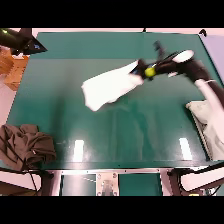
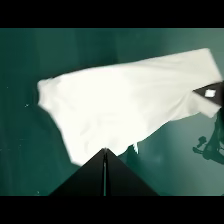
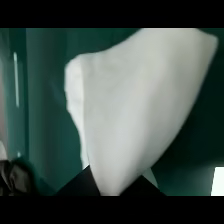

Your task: Fold the shirts.

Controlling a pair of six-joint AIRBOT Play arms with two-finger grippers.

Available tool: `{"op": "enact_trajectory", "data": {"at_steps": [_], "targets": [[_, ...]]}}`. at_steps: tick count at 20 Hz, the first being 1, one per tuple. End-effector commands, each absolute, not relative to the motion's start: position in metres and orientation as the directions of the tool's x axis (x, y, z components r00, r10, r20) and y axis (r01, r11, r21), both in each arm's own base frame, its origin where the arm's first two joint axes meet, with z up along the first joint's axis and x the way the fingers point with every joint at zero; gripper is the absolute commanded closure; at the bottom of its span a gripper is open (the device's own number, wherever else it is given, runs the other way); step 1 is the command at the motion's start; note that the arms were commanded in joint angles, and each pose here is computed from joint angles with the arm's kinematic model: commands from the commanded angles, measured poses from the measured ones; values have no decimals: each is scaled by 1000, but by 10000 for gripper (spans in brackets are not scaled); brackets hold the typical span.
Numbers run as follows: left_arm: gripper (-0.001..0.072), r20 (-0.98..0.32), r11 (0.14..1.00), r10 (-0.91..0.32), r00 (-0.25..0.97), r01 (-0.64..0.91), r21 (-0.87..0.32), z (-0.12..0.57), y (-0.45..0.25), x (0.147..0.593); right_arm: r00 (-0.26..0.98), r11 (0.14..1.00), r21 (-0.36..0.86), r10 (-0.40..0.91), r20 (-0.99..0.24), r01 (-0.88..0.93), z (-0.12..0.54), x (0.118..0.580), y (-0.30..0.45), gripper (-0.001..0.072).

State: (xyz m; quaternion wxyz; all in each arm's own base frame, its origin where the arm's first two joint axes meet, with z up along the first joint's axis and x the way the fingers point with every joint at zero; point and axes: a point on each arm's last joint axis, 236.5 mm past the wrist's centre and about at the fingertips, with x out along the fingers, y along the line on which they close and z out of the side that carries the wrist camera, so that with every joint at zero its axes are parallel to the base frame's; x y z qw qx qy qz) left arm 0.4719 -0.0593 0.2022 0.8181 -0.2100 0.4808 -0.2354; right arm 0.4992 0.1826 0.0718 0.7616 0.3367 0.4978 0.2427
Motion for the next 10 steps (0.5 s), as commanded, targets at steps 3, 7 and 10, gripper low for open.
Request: {"op": "enact_trajectory", "data": {"at_steps": [3, 7, 10], "targets": [[687, -688, 801, -587, 426, 183, -570, 202, -59, 471, 637, 695, 719, 546, -544, 19, 186, 500, 10, 693], [687, -688, 801, -587, 427, 183, -570, 202, -59, 472, 766, 696, 696, 346, -543, 179, 212, 470, -129, 692], [687, -688, 801, -587, 426, 183, -570, 202, -59, 471, 818, 649, 692, 184, -545, 315, 212, 434, -222, 693]]}}
